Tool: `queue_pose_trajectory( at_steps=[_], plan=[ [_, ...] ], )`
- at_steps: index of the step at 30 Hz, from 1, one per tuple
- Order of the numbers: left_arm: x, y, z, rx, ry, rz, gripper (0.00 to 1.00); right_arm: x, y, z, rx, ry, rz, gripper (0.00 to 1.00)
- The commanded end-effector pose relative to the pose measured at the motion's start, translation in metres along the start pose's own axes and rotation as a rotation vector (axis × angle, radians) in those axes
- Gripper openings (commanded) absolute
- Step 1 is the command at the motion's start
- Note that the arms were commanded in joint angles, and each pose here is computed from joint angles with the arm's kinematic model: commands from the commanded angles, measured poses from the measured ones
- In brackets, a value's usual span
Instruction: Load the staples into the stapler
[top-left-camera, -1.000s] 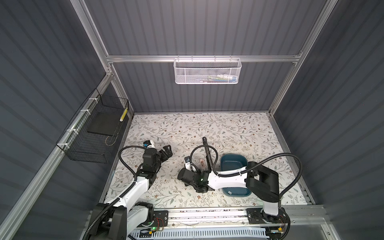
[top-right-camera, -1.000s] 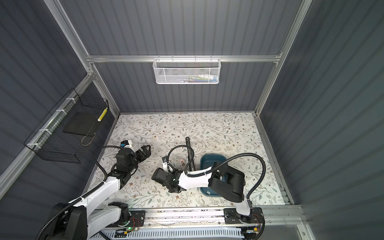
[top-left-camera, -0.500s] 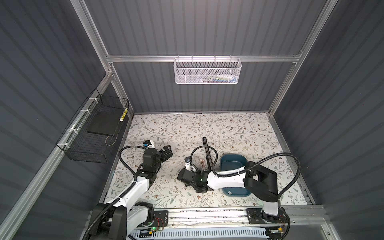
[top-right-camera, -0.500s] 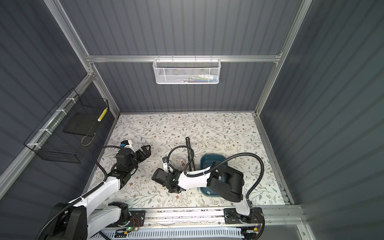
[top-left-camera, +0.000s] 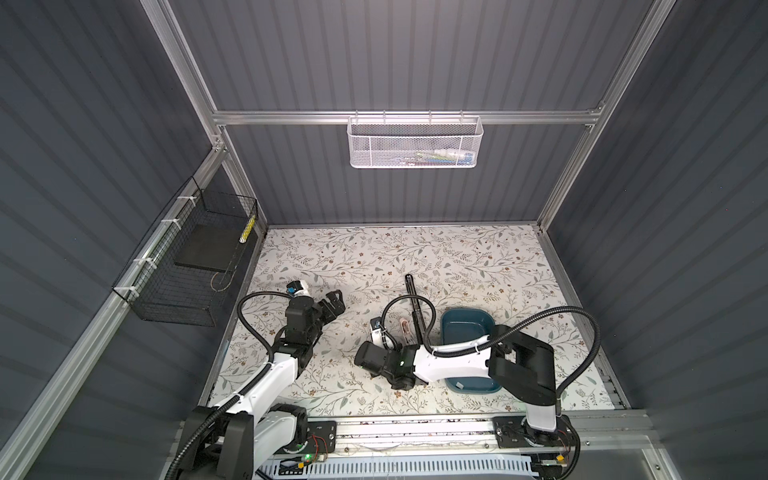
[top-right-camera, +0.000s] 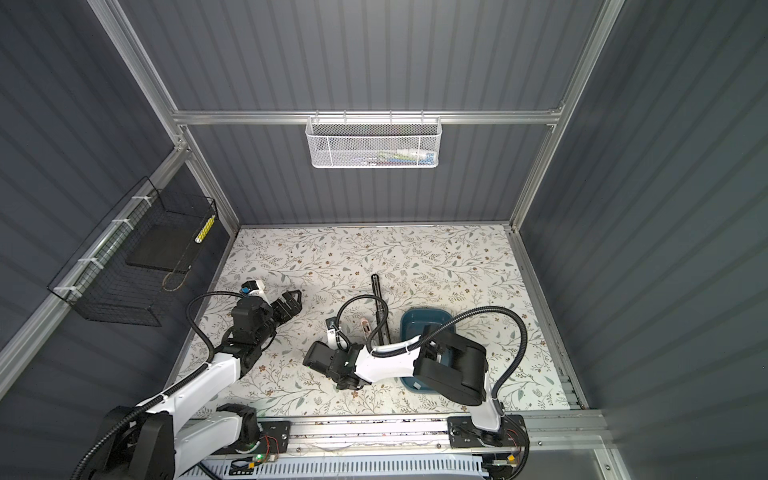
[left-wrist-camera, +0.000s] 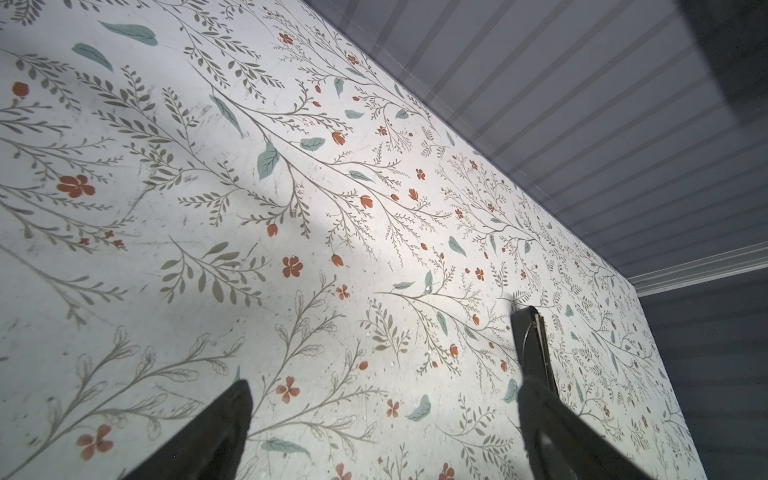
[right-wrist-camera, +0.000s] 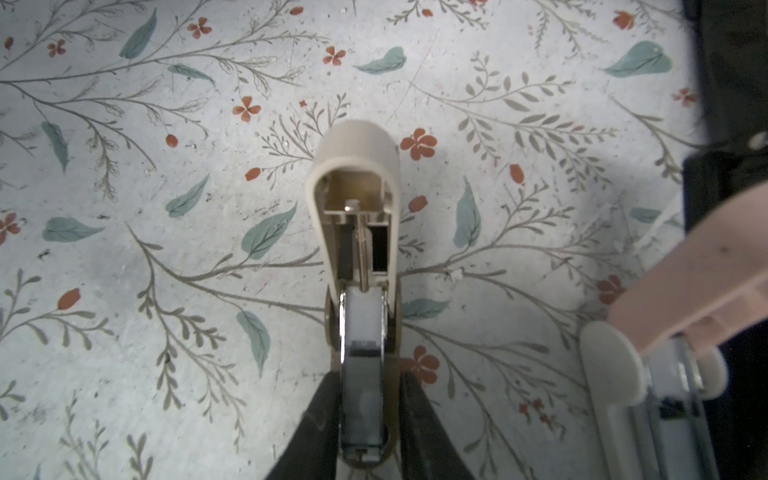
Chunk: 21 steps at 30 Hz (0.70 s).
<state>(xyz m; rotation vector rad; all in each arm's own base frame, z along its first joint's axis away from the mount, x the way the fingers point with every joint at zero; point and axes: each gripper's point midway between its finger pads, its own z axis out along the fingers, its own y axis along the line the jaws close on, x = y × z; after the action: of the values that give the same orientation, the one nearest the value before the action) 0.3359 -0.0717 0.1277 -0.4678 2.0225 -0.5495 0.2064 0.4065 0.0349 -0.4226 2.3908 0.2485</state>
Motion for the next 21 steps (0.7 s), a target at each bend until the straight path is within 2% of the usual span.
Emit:
queue_pose_trajectory(
  at_steps=[1, 12, 21],
  plan=[
    [0.0, -0.001, 0.0, 0.013, -0.002, 0.007, 1.0, -0.003, -0.007, -0.013, 0.011, -0.007, 0.008, 0.29],
    [0.0, -0.005, 0.0, 0.03, 0.004, 0.014, 1.0, -0.016, -0.01, -0.029, -0.022, -0.057, 0.01, 0.35],
    [0.001, -0.02, 0.001, 0.105, 0.025, 0.026, 1.0, 0.008, 0.01, -0.029, -0.173, -0.096, -0.129, 0.68]
  ],
)
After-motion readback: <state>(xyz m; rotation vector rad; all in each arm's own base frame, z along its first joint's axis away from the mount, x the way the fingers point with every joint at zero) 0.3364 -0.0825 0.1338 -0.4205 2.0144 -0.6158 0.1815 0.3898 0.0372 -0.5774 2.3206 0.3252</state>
